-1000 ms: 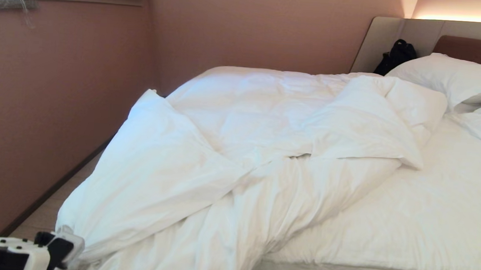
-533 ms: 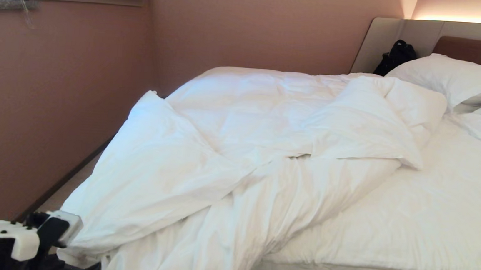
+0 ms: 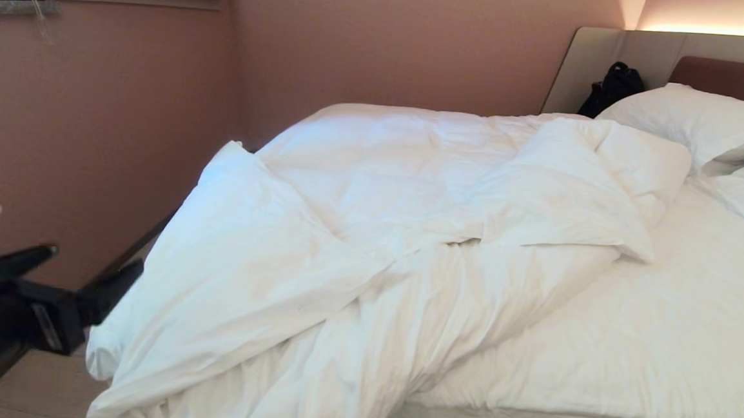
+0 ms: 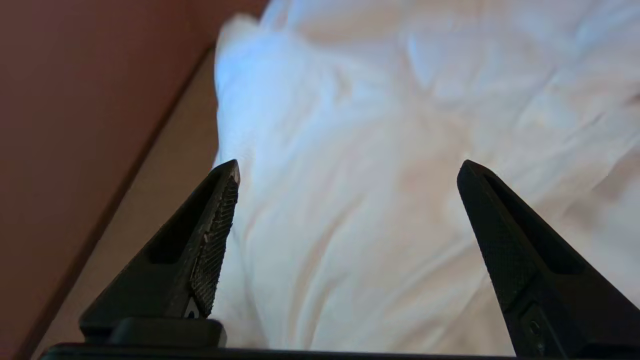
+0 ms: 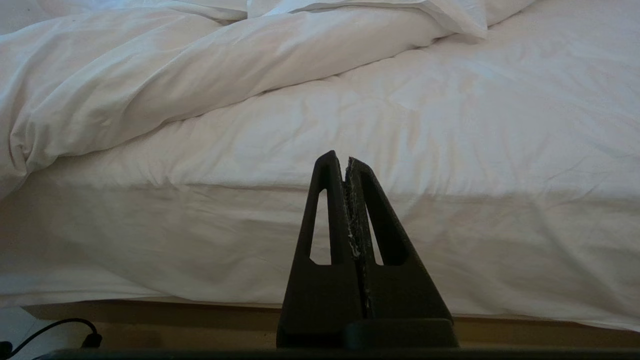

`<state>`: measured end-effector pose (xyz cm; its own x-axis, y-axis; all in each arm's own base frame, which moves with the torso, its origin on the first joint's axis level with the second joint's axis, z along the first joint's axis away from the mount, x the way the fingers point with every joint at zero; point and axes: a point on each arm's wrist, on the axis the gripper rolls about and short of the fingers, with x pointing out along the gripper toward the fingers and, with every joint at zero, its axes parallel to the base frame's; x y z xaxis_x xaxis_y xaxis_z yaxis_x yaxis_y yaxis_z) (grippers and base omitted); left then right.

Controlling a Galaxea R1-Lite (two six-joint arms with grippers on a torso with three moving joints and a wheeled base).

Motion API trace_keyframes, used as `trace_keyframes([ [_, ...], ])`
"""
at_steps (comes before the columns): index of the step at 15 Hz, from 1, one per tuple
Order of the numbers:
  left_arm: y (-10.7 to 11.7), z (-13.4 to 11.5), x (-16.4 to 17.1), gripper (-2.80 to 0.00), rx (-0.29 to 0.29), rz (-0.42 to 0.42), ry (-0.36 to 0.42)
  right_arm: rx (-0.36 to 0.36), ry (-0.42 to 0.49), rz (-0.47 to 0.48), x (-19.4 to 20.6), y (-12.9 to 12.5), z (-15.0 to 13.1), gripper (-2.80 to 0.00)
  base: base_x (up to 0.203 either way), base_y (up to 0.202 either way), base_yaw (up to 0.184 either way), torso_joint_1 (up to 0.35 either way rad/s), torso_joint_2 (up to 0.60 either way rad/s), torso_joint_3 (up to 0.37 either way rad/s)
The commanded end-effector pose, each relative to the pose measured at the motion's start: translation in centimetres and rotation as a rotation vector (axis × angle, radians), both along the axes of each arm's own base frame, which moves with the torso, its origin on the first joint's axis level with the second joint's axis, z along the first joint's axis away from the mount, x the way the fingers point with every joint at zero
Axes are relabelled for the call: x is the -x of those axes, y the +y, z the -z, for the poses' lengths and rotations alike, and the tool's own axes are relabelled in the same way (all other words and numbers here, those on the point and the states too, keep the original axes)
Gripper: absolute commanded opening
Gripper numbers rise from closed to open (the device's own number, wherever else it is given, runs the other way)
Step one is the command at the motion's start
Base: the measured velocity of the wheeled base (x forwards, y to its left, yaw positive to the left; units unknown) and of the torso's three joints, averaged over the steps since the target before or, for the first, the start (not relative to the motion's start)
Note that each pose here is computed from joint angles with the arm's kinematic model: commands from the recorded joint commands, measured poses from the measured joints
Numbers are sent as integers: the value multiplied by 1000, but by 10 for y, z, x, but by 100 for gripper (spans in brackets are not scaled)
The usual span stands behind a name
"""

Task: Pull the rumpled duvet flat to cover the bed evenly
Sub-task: Flatten the corners of the folded blanket

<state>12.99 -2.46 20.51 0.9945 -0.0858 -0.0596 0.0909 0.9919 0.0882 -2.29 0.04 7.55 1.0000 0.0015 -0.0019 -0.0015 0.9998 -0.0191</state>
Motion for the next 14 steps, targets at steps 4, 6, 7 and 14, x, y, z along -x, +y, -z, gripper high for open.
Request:
trace_keyframes([
  [4,-6,-68,-7,-280,69,176,-141,1,1,-2,0,0,0,-280,0,0,0,0,0,0],
  [6,-11,-83,-21,-280,123,266,-113,1,2,-1,0,0,0,-280,0,0,0,0,0,0],
  [7,-14,-88,-32,-280,139,311,-84,1,1,0,0,0,0,-280,0,0,0,0,0,0],
  [14,-39,-58,-143,-280,147,356,242,1,3,-2,0,0,0,-280,0,0,0,0,0,0],
])
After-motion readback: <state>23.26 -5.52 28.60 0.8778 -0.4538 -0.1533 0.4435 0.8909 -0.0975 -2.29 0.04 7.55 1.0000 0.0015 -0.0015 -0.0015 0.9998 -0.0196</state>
